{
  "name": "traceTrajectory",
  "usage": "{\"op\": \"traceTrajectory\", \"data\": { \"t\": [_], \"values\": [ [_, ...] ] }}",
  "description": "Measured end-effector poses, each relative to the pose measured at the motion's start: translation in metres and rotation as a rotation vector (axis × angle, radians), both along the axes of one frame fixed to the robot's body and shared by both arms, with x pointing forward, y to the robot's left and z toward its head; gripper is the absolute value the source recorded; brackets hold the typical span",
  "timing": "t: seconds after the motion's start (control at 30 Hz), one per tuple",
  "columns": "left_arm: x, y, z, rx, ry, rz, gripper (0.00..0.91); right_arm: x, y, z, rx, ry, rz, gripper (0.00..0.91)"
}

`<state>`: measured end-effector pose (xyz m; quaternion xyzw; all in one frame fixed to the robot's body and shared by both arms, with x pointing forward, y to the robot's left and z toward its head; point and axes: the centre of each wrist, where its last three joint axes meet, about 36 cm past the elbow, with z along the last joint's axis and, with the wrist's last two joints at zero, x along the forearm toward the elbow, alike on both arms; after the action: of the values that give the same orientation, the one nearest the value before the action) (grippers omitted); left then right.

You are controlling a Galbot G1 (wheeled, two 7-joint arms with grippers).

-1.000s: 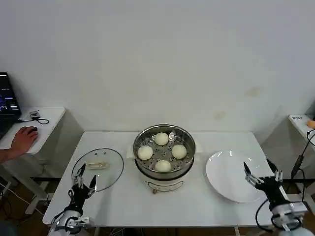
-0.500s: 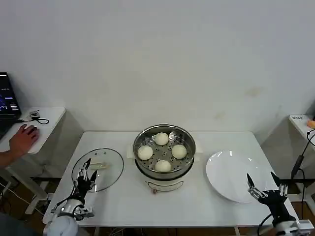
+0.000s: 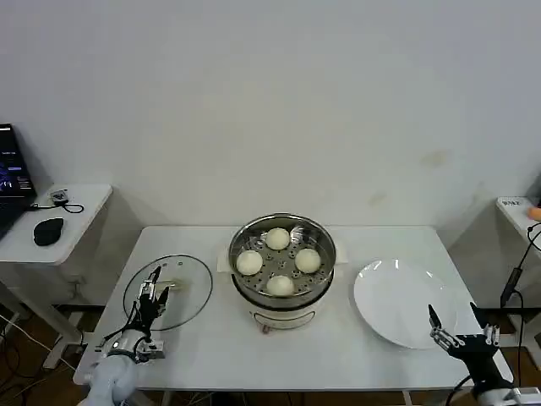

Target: Take steamed baozi put them in steamer then cover it.

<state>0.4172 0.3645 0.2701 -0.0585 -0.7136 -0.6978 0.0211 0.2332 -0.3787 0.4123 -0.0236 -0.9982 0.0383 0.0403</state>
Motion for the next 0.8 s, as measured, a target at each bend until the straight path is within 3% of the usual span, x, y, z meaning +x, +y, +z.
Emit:
{"op": "traceTrajectory", "data": {
  "t": [0.47,0.57,0.8],
  "values": [
    [0.041,0.007,-0.005,0.016,0.011,0.017,0.907,0.001,0.0,-0.01,0.013,0.015,-0.009,0.907],
    [0.048,0.007,-0.005,0.017,0.01,0.019,0.0,0.002,0.0,-0.012,0.016,0.016,-0.011,0.907],
    [0.06,0.01,-0.006,0.019,0.015,0.021,0.0,0.003,-0.001,-0.016,0.021,0.02,-0.016,0.907]
  ]
}}
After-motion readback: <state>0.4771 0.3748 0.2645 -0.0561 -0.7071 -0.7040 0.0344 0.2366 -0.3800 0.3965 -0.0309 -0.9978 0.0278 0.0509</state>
